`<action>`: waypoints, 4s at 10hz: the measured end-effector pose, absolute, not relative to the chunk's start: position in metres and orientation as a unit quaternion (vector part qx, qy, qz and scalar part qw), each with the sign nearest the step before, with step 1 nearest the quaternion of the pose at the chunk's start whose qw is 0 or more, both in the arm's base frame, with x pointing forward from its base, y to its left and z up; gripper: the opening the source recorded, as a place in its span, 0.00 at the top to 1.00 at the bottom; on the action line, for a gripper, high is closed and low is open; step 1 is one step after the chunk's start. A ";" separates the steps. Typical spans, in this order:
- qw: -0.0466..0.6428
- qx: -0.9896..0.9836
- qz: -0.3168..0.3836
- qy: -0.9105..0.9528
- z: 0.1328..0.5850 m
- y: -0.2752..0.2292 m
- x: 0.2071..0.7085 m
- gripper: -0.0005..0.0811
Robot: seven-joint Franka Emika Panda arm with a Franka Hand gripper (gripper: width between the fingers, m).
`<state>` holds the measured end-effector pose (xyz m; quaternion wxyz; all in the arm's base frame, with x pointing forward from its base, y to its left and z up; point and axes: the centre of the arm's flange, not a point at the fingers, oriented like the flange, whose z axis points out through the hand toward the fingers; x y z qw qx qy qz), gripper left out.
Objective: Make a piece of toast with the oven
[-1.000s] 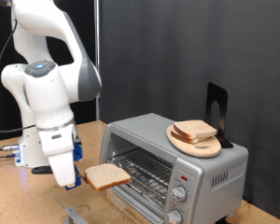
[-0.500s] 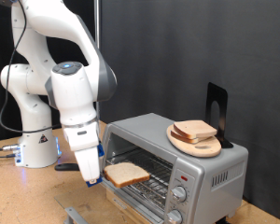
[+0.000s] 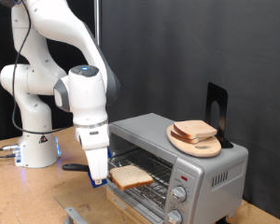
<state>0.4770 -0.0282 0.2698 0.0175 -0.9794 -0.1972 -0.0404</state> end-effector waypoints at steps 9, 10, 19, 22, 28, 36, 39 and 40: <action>0.024 -0.973 -0.034 -0.226 0.258 -0.072 0.462 0.51; 0.028 -0.973 -0.036 -0.226 0.258 -0.073 0.462 0.51; 0.047 -0.951 -0.135 -0.273 0.301 -0.033 0.471 0.51; 0.000 -0.945 -0.127 -0.300 0.302 -0.014 0.467 0.51; -0.039 -0.868 -0.189 -0.458 0.302 0.022 0.459 0.51; -0.100 -0.890 -0.119 -0.428 0.302 0.036 0.457 0.51; -0.110 -0.900 -0.105 -0.409 0.301 0.034 0.456 0.51; -0.109 -0.901 -0.105 -0.407 0.301 0.033 0.456 0.51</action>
